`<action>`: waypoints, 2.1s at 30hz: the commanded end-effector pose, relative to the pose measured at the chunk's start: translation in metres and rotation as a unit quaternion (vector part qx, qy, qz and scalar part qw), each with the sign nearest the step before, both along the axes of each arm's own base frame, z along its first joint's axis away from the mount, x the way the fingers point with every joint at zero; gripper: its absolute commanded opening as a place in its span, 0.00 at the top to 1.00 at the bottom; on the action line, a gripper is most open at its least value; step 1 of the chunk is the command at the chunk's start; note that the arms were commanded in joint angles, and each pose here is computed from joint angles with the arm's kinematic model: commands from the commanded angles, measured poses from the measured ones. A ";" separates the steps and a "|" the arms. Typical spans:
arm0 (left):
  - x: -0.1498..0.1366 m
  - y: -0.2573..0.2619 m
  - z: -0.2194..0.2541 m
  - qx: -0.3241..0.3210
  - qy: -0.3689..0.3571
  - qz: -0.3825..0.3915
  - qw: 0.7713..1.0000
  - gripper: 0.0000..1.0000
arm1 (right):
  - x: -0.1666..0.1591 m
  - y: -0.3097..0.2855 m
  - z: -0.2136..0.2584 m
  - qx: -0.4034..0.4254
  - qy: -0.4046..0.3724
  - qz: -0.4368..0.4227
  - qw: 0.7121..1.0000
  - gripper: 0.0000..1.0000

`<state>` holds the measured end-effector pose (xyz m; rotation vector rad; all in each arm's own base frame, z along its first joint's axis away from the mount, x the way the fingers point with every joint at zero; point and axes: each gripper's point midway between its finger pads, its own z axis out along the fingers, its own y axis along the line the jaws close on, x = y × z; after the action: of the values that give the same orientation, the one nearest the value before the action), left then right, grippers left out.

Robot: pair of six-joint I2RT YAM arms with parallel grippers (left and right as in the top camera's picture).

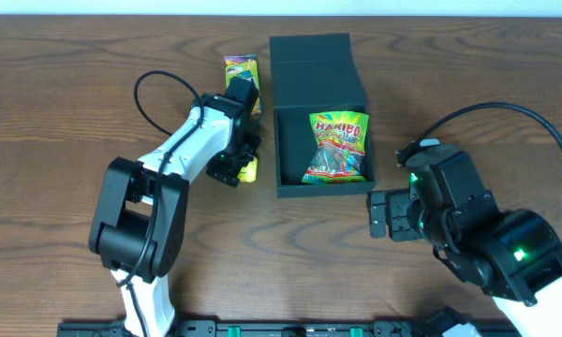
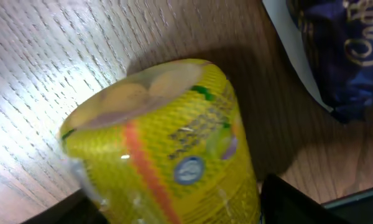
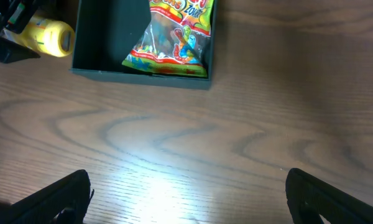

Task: Pack container
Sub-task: 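Move the left gripper to the yellow candy tube and grasp it, then lower the yellow candy tube into the box beside the Haribo bag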

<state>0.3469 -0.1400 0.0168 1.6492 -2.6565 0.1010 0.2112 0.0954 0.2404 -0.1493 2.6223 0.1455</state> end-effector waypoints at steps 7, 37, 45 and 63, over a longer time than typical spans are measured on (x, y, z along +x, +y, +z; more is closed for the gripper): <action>0.005 0.021 -0.004 0.064 -0.011 -0.037 0.997 0.51 | 0.001 -0.002 0.003 -0.003 -0.006 0.000 1.000 0.01; 0.019 0.025 0.074 0.135 -0.116 -0.308 0.935 0.94 | 0.001 -0.002 0.003 -0.003 -0.006 0.000 1.000 0.01; 0.031 -0.062 0.114 0.122 -0.243 -0.495 0.826 0.94 | 0.001 -0.002 0.003 -0.003 -0.006 0.000 1.000 0.01; -0.002 -0.136 0.083 0.060 -0.238 -0.585 0.773 0.94 | 0.001 -0.002 0.003 -0.003 -0.006 0.000 1.000 0.01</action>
<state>0.3483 -0.2725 0.1112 -0.3066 -3.5687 0.3570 0.2112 0.0954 0.2404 -0.1493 2.6223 0.1455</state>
